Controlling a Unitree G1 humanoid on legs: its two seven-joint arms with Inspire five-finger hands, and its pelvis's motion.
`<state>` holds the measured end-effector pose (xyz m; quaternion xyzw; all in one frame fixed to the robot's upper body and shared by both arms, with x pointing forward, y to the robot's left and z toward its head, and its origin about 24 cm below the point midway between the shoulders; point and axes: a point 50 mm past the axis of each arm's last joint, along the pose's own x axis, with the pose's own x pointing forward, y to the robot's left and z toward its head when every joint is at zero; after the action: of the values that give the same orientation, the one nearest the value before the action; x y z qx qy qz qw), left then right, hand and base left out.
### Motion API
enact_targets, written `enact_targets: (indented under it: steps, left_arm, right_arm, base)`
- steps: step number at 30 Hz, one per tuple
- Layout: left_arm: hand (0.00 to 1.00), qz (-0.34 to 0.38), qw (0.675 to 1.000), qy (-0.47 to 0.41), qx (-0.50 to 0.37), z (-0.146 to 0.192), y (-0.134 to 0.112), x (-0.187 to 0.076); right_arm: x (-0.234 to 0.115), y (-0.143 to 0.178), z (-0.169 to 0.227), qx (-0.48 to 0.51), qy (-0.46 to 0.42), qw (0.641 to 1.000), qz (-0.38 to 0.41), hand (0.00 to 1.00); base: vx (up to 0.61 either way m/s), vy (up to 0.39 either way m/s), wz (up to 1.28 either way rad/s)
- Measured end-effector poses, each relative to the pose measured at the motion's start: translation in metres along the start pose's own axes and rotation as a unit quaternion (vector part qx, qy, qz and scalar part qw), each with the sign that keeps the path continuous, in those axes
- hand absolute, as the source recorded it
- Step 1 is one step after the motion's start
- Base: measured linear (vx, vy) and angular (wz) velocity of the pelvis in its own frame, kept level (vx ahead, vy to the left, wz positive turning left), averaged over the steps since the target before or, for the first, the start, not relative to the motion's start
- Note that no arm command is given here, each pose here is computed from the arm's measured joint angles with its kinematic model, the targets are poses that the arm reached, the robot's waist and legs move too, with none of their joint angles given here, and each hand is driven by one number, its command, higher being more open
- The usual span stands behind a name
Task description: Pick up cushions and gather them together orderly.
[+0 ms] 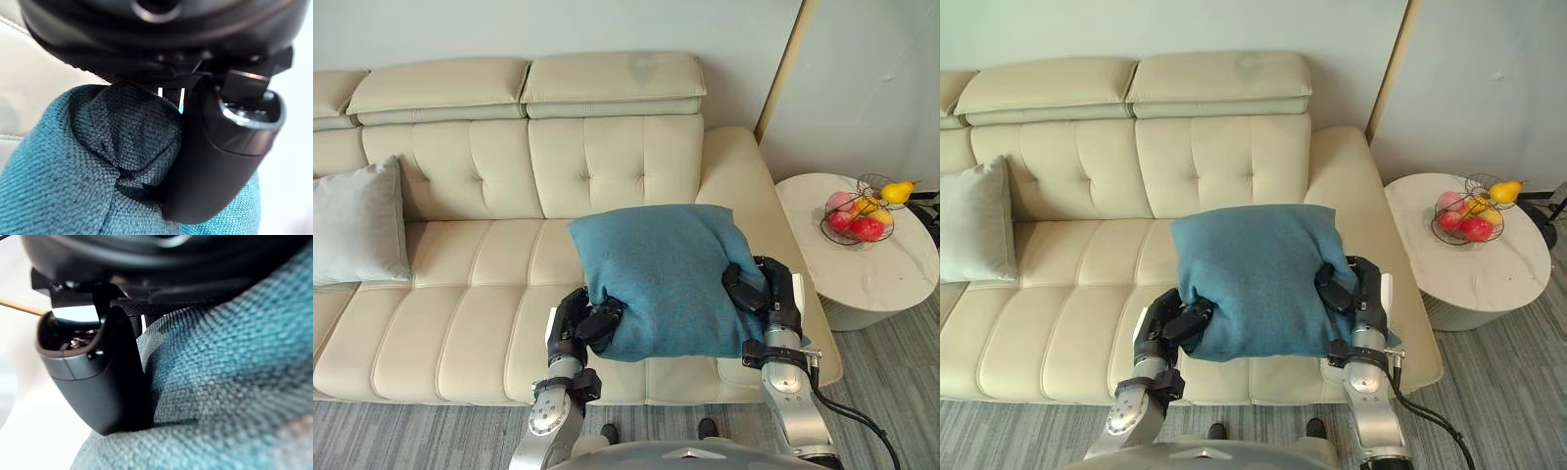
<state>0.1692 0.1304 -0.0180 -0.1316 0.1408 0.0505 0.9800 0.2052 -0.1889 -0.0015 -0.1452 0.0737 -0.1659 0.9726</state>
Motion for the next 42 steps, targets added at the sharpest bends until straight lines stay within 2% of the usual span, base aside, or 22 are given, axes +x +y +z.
enact_targets:
  steps: [3,7,15,19,22,23,24,25,26,29,33,38,42]
  left_arm:
    - [0.00,-0.012,0.998,-0.053,0.038,0.023,-0.008,0.019]
    - [0.00,-0.018,0.985,-0.146,0.088,0.069,-0.020,0.052]
    - [0.00,0.000,0.950,-0.285,0.128,0.160,-0.050,0.100]
    - [0.00,0.023,0.909,-0.382,0.163,0.250,-0.072,0.124]
    - [0.00,0.047,0.872,-0.455,0.173,0.327,-0.089,0.121]
    - [0.00,0.054,0.868,-0.462,0.174,0.339,-0.090,0.120]
    - [1.00,0.064,0.863,-0.470,0.175,0.354,-0.092,0.120]
    - [1.00,0.068,0.861,-0.473,0.176,0.362,-0.093,0.119]
    - [1.00,0.073,0.859,-0.475,0.176,0.368,-0.094,0.119]
    - [1.00,0.095,0.851,-0.486,0.172,0.397,-0.093,0.114]
    - [1.00,0.122,0.842,-0.486,0.200,0.405,-0.090,0.116]
    - [1.00,0.125,0.886,-0.418,0.160,0.397,-0.090,0.129]
    - [1.00,0.101,0.909,-0.390,0.108,0.383,-0.108,0.133]
  right_arm:
    - [0.016,0.007,0.006,-0.013,-0.013,1.000,-0.015,0.00]
    - [0.046,0.020,0.037,-0.010,-0.060,0.998,-0.031,0.00]
    - [0.107,0.021,0.140,-0.011,-0.198,0.976,-0.087,0.00]
    - [0.132,0.010,0.231,0.006,-0.280,0.950,-0.135,0.00]
    - [0.135,-0.005,0.305,0.034,-0.339,0.925,-0.171,0.00]
    - [0.135,-0.006,0.317,0.041,-0.345,0.921,-0.174,0.00]
    - [0.133,-0.007,0.330,0.047,-0.352,0.918,-0.178,0.00]
    - [0.132,-0.008,0.337,0.051,-0.356,0.915,-0.181,0.00]
    - [0.132,-0.009,0.343,0.054,-0.358,0.914,-0.185,1.00]
    - [0.124,-0.010,0.370,0.073,-0.377,0.902,-0.197,1.00]
    - [0.120,-0.003,0.374,0.096,-0.372,0.900,-0.206,1.00]
    - [0.125,0.008,0.364,0.142,-0.312,0.921,-0.183,1.00]
    - [0.125,0.013,0.349,0.166,-0.297,0.927,-0.160,1.00]
  base:
    - [-0.07,-0.026,0.30]
    - [-0.15,-0.035,0.19]
    - [-0.10,-0.012,0.09]
    - [-0.06,-0.002,0.04]
    - [-0.04,0.002,0.08]
    - [0.01,0.011,0.13]
    - [0.02,0.013,0.16]
    - [0.04,0.023,0.15]
    - [0.07,0.038,0.15]
    - [0.07,0.044,0.06]
    - [0.05,0.053,0.02]
    - [0.02,0.057,0.03]
    - [0.00,0.037,-0.02]
